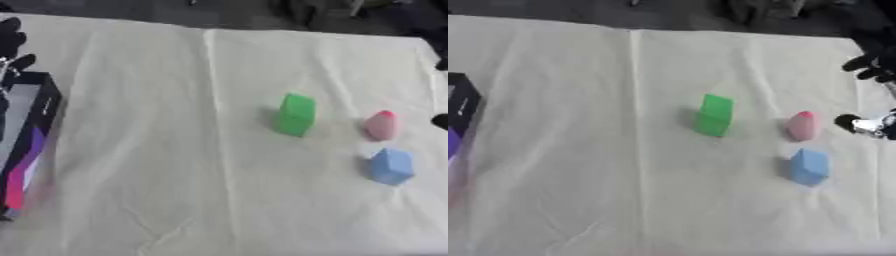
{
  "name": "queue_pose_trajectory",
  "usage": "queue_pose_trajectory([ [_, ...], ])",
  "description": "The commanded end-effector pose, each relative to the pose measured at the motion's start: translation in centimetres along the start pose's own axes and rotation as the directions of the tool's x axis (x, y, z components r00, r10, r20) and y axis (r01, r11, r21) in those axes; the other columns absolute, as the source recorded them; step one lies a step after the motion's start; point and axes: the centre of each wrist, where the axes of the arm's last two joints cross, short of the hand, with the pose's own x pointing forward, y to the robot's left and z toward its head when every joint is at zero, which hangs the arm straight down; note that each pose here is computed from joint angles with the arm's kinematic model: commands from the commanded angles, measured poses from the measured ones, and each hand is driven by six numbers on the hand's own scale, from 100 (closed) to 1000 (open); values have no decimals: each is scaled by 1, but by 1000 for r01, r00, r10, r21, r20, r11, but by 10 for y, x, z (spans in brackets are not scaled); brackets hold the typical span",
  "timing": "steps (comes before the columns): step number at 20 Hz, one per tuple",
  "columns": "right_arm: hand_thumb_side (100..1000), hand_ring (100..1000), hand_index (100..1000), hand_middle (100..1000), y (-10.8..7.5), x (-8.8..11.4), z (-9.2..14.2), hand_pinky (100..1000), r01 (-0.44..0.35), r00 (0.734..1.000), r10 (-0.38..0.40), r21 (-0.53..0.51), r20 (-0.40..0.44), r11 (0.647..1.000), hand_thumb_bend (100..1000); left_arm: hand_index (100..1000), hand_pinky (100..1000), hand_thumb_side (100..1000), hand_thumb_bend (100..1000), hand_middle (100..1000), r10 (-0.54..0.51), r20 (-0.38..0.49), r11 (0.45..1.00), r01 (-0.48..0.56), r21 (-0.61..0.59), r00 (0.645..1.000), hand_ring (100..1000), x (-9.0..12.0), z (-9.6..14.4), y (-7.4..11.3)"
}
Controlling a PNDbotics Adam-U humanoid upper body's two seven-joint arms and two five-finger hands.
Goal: Pick up the objects with one hand, pass them to the other hand, and then place them into the box on the other side of the table.
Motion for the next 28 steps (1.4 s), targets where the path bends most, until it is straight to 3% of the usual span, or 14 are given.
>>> queue_pose_trajectory([
  [1,300,919,889,943,-7,7,-1,941,-83,997,82,64,14,995,413,822,925,578,450,901,-29,18,1000,29,-1,999,1000,6,-2,5],
  [8,278,915,900,936,-2,10,-6,940,-115,993,112,153,28,982,432,822,926,578,450,901,-24,20,1000,25,-9,999,1000,7,-3,3],
  [14,260,874,882,895,8,9,-8,921,-117,993,119,170,1,979,457,822,926,579,449,901,-22,22,1000,22,-12,1000,1000,7,-3,3],
  [21,254,825,841,829,31,4,-9,895,-93,993,103,173,-50,980,482,821,926,579,448,901,-17,25,1000,17,-18,1000,1000,8,-4,1],
  [28,248,822,843,831,54,-1,-8,890,-66,992,82,157,-95,985,500,820,927,579,448,901,-8,30,1000,9,-24,1000,1000,9,-5,-2],
])
